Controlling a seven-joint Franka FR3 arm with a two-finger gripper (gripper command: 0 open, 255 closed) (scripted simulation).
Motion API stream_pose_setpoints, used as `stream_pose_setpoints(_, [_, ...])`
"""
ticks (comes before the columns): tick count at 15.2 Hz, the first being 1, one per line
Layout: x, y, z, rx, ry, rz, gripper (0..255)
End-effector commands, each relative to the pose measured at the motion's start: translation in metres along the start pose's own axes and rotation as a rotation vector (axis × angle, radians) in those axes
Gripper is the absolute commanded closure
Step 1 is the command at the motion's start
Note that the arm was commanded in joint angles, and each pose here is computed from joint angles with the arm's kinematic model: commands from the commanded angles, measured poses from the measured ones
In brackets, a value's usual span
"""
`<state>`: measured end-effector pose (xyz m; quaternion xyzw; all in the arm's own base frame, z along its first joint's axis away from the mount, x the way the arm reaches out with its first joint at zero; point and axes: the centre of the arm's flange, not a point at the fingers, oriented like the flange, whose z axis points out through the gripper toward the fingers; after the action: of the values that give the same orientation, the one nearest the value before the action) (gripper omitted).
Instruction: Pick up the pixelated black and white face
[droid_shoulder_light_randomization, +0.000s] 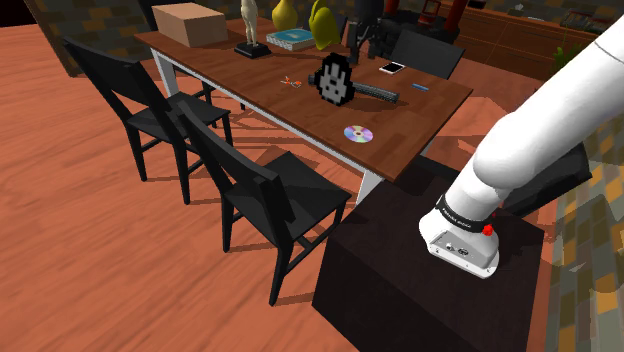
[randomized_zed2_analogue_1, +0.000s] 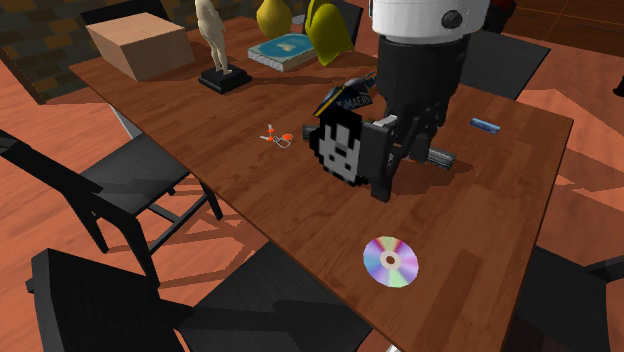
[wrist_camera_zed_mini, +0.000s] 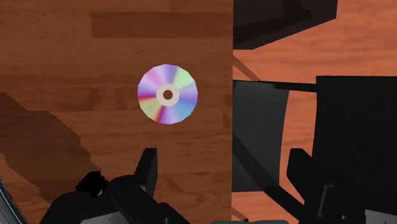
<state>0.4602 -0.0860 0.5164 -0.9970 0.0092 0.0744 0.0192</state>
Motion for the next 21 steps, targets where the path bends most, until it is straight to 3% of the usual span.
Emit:
stream_pose_setpoints(1, [0.022, 0.014, 0.004, 0.002, 0.003, -0.004, 0])
stream_pose_setpoints(21, [0.235, 0.165, 0.031, 0.021, 0.025, -0.034, 0])
